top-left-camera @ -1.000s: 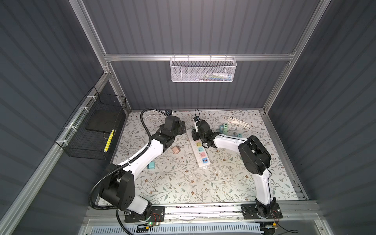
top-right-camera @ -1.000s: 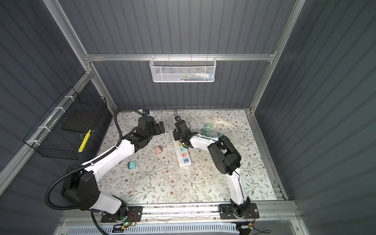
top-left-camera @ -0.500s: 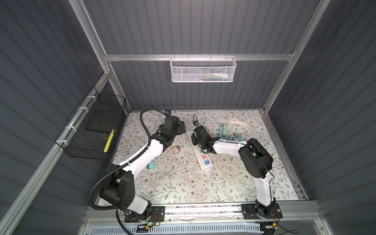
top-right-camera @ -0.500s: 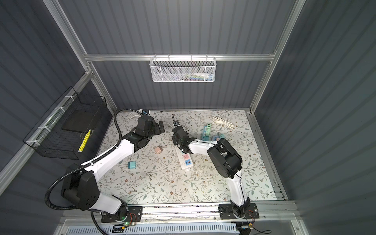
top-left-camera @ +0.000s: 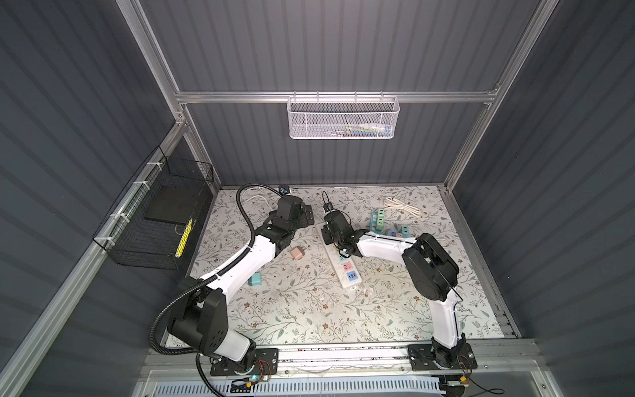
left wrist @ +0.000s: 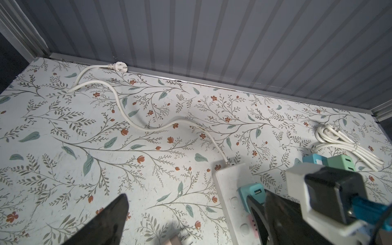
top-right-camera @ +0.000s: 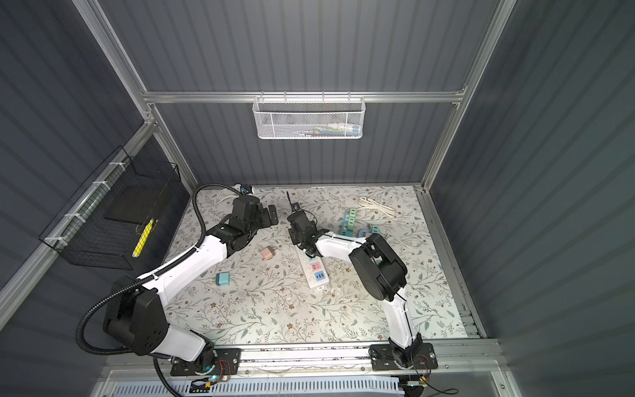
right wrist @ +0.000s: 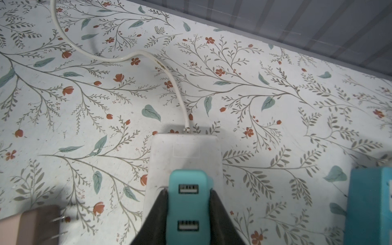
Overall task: Insert the plug
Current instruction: 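Lower the teal adapter with the right gripper onto the farthest socket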
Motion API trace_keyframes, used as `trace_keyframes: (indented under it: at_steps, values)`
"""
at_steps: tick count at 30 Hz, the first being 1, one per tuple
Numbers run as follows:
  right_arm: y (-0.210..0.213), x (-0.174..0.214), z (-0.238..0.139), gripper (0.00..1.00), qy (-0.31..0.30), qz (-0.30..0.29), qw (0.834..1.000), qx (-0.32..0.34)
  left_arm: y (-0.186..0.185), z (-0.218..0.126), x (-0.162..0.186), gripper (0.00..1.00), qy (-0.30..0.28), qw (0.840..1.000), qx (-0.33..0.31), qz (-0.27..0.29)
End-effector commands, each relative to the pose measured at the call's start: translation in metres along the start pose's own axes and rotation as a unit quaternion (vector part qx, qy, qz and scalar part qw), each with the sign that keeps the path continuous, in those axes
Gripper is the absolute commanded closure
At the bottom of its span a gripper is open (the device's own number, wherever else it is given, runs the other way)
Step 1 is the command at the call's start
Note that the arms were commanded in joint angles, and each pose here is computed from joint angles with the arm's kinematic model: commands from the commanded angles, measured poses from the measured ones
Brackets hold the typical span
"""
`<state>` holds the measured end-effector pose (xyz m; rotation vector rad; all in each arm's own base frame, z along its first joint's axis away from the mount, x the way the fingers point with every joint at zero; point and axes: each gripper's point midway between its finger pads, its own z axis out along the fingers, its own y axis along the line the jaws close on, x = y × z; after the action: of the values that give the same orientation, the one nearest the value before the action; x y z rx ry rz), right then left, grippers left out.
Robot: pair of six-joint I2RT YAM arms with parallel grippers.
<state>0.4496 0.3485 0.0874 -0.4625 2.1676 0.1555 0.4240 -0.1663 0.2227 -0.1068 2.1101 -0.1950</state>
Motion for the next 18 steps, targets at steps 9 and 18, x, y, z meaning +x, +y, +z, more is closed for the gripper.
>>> trace_keyframes:
  at_steps: [9,18]
  values:
    - [-0.001,0.090,0.014,0.75,0.123,-0.012,0.992,-0.004,0.004,0.003,0.006,0.00,0.007,1.000,-0.004,-0.001]
    - [0.000,0.112,0.007,0.75,0.130,0.006,0.991,-0.015,0.005,0.004,0.007,0.00,0.008,1.000,-0.006,-0.002]
